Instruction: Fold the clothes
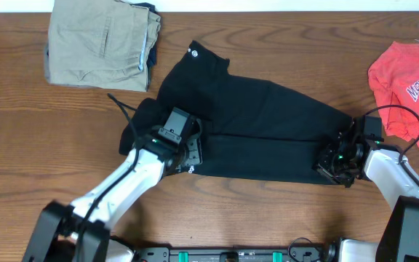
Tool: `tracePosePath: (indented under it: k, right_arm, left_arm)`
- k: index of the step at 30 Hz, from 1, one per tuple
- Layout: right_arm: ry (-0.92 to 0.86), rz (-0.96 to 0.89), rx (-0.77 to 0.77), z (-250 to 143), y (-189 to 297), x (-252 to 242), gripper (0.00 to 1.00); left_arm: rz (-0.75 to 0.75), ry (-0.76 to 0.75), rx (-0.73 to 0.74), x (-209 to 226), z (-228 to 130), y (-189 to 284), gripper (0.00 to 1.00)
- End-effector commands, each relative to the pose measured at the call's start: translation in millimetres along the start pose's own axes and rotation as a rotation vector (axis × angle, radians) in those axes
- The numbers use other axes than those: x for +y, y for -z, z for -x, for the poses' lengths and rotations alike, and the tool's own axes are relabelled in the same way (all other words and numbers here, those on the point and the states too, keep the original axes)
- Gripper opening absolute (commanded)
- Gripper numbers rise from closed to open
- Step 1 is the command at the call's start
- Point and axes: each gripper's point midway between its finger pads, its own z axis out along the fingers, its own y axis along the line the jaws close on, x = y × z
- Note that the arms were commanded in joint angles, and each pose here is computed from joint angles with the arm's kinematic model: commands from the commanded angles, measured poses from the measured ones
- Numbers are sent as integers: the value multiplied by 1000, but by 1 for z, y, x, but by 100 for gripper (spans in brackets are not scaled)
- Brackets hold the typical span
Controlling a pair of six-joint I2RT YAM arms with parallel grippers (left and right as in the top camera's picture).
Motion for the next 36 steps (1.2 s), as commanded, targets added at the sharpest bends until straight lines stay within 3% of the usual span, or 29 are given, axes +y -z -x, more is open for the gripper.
tracePosePath:
  k: [1, 13, 26, 36]
  right_arm:
    - [-8, -13, 14, -8, -4, -3, 20]
    - [-95, -37, 32, -26, -20, -17, 2]
    - [-312, -185, 29, -33, -15, -56, 1]
    - [-423, -190, 35, -41, 6, -73, 1]
  left_arm:
    - [4, -3, 53, 8, -6, -15, 62]
    - [86, 171, 211, 59, -21, -41, 62]
    - [173, 227, 344, 81, -52, -21, 61]
    - [187, 245, 353, 71, -73, 27, 61]
